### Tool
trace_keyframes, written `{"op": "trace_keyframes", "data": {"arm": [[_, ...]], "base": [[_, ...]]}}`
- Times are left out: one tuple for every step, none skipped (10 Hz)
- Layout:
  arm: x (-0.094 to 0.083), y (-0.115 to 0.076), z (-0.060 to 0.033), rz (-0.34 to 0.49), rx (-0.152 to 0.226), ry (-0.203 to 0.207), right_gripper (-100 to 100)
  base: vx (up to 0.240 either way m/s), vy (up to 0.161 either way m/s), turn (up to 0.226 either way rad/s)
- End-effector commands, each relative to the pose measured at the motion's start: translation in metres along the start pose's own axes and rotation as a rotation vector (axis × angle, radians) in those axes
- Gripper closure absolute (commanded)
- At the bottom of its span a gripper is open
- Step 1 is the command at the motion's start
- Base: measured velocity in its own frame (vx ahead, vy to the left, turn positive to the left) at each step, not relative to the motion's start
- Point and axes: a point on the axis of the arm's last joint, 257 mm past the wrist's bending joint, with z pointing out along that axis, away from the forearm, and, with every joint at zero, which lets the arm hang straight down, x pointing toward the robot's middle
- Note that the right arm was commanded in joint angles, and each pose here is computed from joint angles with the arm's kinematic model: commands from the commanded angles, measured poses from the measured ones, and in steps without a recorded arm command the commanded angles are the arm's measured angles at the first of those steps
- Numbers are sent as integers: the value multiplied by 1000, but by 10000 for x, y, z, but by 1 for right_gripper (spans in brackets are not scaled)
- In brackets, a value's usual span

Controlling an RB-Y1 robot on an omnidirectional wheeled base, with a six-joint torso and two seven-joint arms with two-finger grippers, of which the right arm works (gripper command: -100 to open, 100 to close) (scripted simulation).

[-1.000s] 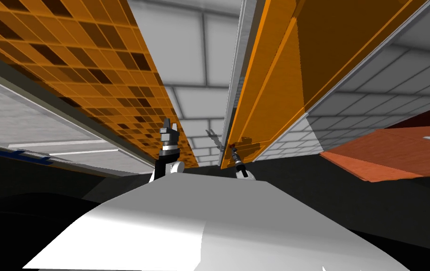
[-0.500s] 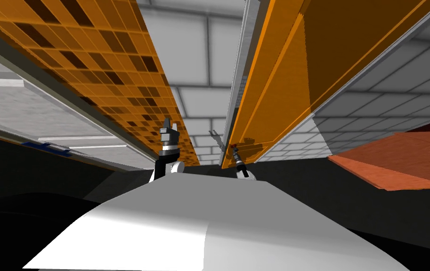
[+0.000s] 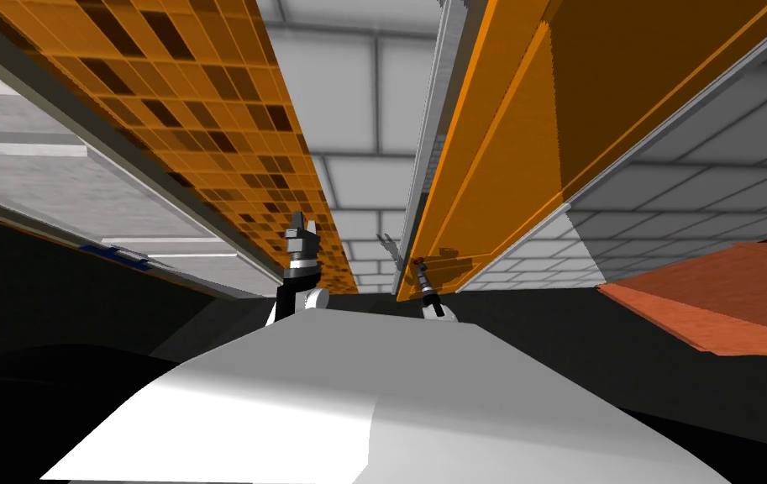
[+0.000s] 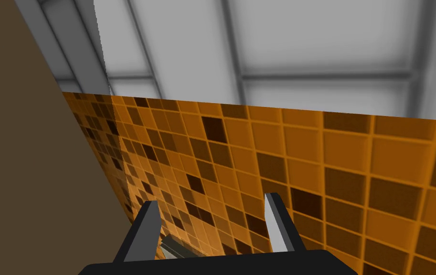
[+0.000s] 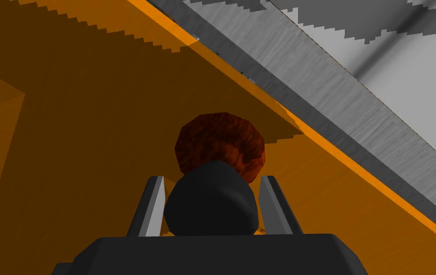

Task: Pull the door open

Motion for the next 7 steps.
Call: {"op": "trace_keyframes", "data": {"arm": [[-68, -74, -36, 48, 13, -11, 100], [-68, -74, -36, 53, 13, -11, 100], [-103, -94, -39, 95, 16, -18, 100], [-137, -114, -43, 123, 18, -26, 100], [-137, -114, -43, 141, 18, -27, 100], [-137, -114, -43, 141, 18, -27, 100], [-172, -134, -46, 186, 20, -35, 100]], "base": [[-31, -9, 113], [-24, -11, 60], [-36, -8, 110], [-55, -16, 154], [-37, -16, 60], [-12, -5, -7], [-27, -1, 104]]}}
